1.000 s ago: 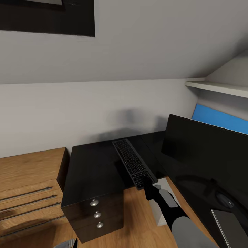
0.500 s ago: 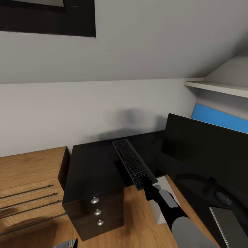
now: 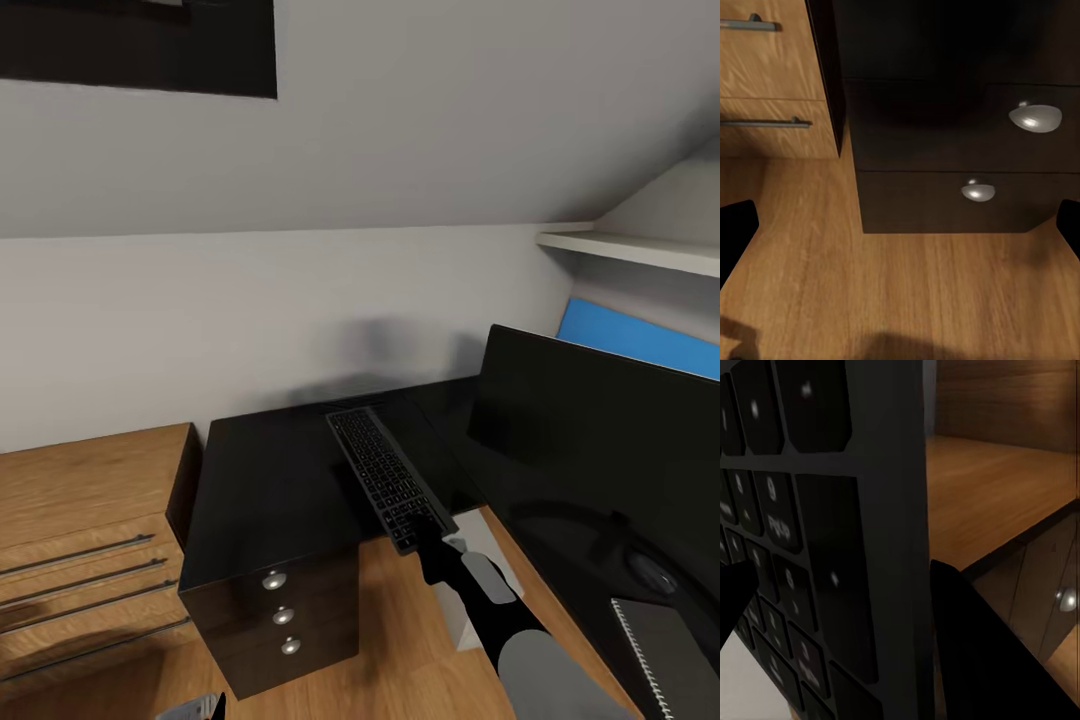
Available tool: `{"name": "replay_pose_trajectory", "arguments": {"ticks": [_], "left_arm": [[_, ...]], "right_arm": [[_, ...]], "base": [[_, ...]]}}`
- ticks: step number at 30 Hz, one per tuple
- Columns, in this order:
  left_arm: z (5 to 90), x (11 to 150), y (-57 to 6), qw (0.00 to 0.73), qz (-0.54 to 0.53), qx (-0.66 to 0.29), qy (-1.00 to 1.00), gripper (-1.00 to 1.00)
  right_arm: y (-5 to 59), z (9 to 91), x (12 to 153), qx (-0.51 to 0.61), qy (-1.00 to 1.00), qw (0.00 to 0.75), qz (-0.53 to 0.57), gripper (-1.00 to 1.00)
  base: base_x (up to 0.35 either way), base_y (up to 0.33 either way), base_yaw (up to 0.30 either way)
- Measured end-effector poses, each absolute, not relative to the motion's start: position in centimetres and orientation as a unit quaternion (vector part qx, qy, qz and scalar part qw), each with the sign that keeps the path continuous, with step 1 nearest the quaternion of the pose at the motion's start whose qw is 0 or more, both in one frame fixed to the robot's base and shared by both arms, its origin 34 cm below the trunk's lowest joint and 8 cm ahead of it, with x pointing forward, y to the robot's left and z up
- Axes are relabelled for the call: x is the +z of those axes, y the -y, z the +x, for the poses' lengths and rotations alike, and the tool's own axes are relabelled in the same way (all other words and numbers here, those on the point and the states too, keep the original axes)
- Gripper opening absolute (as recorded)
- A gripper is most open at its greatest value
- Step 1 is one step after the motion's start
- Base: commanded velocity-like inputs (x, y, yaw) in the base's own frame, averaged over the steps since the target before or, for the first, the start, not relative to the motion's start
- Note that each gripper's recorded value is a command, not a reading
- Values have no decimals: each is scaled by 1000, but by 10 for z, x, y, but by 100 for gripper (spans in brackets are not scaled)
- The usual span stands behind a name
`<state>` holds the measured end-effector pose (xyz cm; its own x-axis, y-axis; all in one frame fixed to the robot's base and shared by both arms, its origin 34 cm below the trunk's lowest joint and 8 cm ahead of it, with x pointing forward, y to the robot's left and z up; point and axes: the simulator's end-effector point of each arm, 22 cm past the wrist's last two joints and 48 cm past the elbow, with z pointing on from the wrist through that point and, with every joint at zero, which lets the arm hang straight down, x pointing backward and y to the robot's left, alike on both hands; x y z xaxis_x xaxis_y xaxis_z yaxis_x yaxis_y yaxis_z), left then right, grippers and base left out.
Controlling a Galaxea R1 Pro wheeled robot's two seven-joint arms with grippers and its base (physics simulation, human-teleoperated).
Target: In the bedroom, organize the workspace by keeping the computer under the desk, ensuring the monitor is on the desk, placing the keyboard on the desk next to the monitor, placing the mouse on the desk next to the keyboard, moving the folder from the swivel chair onto the desk next to the mouse, stacking the notebook on top of the folder with the pen on top of the notebook, and positioning the swivel chair next to the desk.
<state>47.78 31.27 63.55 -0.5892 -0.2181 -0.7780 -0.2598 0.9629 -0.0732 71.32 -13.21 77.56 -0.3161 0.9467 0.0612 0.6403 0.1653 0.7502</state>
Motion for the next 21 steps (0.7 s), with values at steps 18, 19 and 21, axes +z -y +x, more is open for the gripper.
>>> {"name": "replay_pose_trajectory", "arguments": {"ticks": [18, 19, 21], "left_arm": [[480, 622, -313, 433, -134, 24, -891, 100], [480, 620, -313, 433, -134, 24, -891, 100], [480, 618, -313, 433, -134, 24, -891, 100]], "right_arm": [[133, 710, 755, 345, -734, 213, 545, -100], [133, 710, 754, 345, -734, 213, 545, -100], [133, 711, 751, 345, -734, 213, 545, -100]], "base": [[0, 0, 0], [0, 0, 0], [0, 0, 0]]}}
